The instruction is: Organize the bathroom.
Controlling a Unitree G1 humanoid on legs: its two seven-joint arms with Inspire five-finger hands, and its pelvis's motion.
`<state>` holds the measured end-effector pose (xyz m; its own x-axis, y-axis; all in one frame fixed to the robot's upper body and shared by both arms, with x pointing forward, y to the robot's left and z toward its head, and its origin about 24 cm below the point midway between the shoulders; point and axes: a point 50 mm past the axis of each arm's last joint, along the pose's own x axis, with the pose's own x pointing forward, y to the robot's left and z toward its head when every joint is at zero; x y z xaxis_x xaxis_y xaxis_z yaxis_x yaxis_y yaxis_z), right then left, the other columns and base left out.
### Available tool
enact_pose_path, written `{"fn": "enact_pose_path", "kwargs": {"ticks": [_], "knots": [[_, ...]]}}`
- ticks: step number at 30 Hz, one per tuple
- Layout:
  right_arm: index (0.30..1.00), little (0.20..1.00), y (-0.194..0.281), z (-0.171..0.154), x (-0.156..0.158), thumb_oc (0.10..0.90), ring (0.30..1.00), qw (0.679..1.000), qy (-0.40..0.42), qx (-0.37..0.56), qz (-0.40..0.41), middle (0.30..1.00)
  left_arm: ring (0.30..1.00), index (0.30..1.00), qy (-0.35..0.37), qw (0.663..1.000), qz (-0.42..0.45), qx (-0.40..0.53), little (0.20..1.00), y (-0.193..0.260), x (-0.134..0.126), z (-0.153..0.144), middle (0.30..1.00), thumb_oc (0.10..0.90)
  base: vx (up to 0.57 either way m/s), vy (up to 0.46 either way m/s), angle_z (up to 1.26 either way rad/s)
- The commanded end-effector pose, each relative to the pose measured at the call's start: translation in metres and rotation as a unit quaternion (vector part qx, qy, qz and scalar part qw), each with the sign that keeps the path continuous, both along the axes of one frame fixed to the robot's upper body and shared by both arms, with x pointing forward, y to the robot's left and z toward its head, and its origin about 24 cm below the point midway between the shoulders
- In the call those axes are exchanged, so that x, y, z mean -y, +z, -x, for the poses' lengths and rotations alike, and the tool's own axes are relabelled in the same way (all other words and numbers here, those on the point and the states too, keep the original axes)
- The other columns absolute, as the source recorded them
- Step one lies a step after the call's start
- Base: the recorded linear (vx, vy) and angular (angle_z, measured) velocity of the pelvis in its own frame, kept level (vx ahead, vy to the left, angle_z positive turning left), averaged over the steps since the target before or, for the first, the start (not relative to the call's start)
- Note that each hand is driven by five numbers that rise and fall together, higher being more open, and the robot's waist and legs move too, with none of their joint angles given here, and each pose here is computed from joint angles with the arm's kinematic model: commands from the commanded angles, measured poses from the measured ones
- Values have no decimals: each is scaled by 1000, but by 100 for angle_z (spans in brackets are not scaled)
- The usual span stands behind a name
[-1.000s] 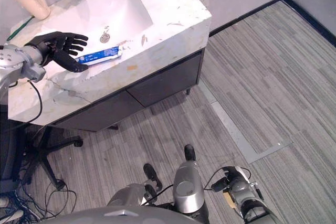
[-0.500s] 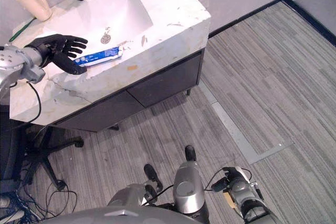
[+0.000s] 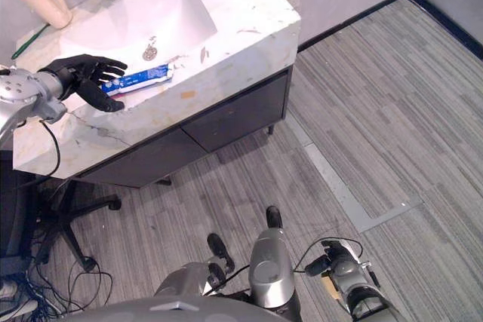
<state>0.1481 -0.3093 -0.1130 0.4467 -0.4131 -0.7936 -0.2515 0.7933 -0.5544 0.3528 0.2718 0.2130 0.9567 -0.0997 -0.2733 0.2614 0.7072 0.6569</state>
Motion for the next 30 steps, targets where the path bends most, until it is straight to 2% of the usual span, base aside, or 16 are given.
{"fn": "enact_pose_path", "kwargs": {"ticks": [1,18,20,23,24,25,27,30], "knots": [[900,900,10,8,21,800,900,1000,-10,6,28,900,300,300,33,994,-20,104,300,59,-14,1,300,400,0,0,0],[900,900,6,13,19,800,900,999,-19,1,27,900,300,300,31,994,-5,101,300,53,-13,2,300,400,3,0,2],[900,900,5,15,20,800,900,999,-23,0,27,900,300,300,36,994,28,100,300,51,-13,3,300,400,0,0,0],[900,900,3,21,19,800,900,999,-45,6,30,900,300,300,48,984,138,105,300,46,-10,3,300,400,10,-3,0],[900,900,3,21,19,800,900,999,-45,6,30,900,300,300,48,984,138,105,300,46,-10,3,300,400,35,-21,0],[900,900,1,26,19,800,900,995,-85,23,35,900,300,300,34,970,213,113,300,41,-3,3,300,400,0,0,0],[900,900,1,29,20,800,900,993,-110,33,38,900,300,300,23,964,236,119,300,41,2,4,300,400,28,-39,3],[900,900,7,47,41,800,900,968,-230,79,59,900,300,300,-7,946,294,139,300,41,25,9,300,400,35,-75,2]]}}
